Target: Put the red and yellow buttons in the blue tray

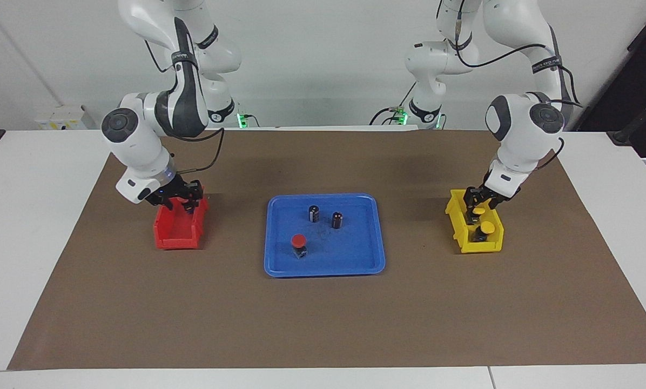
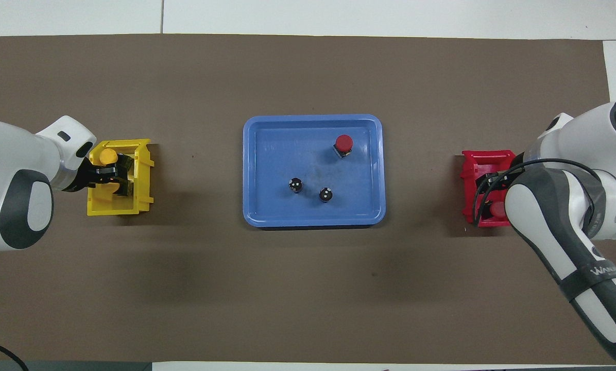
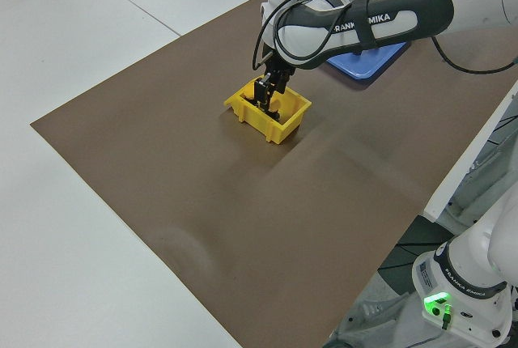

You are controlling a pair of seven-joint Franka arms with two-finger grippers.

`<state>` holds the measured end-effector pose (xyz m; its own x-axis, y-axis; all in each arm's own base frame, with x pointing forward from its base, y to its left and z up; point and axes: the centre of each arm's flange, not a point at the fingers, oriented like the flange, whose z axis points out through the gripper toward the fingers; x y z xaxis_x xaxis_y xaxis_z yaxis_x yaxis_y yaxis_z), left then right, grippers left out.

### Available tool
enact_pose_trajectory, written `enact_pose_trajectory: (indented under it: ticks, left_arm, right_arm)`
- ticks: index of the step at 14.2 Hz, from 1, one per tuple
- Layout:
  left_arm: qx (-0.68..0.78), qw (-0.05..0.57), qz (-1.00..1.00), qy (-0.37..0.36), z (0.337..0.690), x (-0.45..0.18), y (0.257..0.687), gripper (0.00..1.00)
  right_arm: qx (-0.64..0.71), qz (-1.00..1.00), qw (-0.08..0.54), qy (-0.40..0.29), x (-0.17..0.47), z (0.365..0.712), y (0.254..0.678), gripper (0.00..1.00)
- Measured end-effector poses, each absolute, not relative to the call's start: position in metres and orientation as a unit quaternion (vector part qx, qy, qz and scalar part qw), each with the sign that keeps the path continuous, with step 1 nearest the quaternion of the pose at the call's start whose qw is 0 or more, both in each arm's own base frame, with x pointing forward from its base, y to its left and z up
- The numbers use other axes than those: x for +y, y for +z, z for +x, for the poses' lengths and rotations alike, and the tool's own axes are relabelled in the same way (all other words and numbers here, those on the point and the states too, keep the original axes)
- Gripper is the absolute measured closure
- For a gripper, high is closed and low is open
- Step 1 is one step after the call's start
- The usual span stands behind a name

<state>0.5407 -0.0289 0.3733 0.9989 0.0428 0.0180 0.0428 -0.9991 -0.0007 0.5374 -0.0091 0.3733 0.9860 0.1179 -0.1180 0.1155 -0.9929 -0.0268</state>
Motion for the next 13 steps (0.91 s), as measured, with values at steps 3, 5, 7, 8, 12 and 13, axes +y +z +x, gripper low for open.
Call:
enact_pose_trajectory:
  ticks: [3,5,7,8,12,13]
  left_arm:
    - [-0.021,0.000,-1.000,-0.011,0.538,-0.029,0.368,0.35]
    - [-0.022,0.000,-1.000,-0.010,0.538,-0.028,0.367,0.41]
    - [-0.022,0.000,-1.000,-0.010,0.538,-0.028,0.367,0.59]
    - [-0.021,0.000,-1.000,-0.011,0.539,-0.029,0.367,0.59]
    - [-0.019,0.001,-1.000,0.006,0.550,-0.033,0.400,0.59]
    - [-0.019,0.002,-1.000,0.016,0.554,-0.035,0.422,0.59]
  right_arm:
    - [-0.058,-0.997,0.010,0.058,-0.012,0.533,0.367,0.30]
    - [-0.066,-0.996,0.010,0.055,-0.012,0.527,0.360,0.30]
    - [-0.069,-0.996,0.010,0.049,-0.012,0.522,0.357,0.30]
    - [-0.070,-0.996,0.010,0.049,-0.012,0.519,0.357,0.30]
    - [-0.071,-0.996,0.010,0.050,-0.013,0.514,0.357,0.30]
    - [-0.073,-0.996,0.010,0.049,-0.015,0.514,0.358,0.30]
